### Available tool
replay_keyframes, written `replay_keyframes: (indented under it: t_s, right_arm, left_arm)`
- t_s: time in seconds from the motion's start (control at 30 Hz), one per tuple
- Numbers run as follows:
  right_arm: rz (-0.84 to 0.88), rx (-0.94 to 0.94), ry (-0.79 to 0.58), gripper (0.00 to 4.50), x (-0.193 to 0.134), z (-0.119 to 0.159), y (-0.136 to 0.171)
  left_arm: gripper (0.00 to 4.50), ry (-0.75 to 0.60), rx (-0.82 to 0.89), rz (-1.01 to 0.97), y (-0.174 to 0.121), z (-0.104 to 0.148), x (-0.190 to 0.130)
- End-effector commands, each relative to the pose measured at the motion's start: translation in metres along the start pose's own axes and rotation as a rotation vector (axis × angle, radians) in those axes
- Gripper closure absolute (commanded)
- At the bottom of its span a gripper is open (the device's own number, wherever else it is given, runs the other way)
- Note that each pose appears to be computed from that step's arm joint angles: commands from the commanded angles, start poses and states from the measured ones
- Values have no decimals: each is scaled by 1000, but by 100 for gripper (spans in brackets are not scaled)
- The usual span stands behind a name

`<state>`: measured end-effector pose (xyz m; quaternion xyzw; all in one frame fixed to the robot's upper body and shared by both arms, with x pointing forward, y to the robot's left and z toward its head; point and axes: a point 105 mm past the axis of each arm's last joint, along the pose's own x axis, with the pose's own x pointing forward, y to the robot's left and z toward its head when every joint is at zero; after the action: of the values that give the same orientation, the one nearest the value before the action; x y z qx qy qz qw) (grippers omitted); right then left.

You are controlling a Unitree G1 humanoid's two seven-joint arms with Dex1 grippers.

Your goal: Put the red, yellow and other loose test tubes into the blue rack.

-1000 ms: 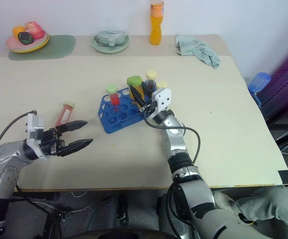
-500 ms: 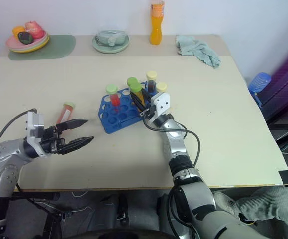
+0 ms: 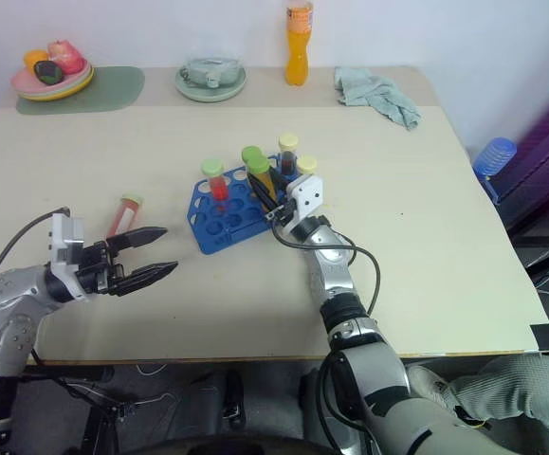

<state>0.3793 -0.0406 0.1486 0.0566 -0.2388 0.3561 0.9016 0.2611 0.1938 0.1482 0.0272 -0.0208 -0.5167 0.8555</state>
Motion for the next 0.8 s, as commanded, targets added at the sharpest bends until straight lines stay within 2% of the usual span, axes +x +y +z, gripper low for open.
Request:
replay_keyframes:
  t_s: [0.03, 0.13, 0.23, 0.57, 0.8]
  right_arm:
    - [-8, 39, -28, 316, -4, 3, -1]
    - [9, 43, -27, 177, -5, 3, 1]
    - [6, 11, -29, 10, -5, 5, 0]
    - [49, -135, -29, 4, -8, 16, -1]
    - [154, -191, 58, 4, -29, 19, 0]
  left_arm:
    - [73, -21, 29, -3, -1, 7, 0]
    - [73, -24, 30, -6, -1, 9, 2]
    - [73, -34, 32, -4, 0, 12, 4]
    - [73, -133, 43, 100, 13, 26, 4]
    - [73, -254, -90, 207, 26, 38, -7]
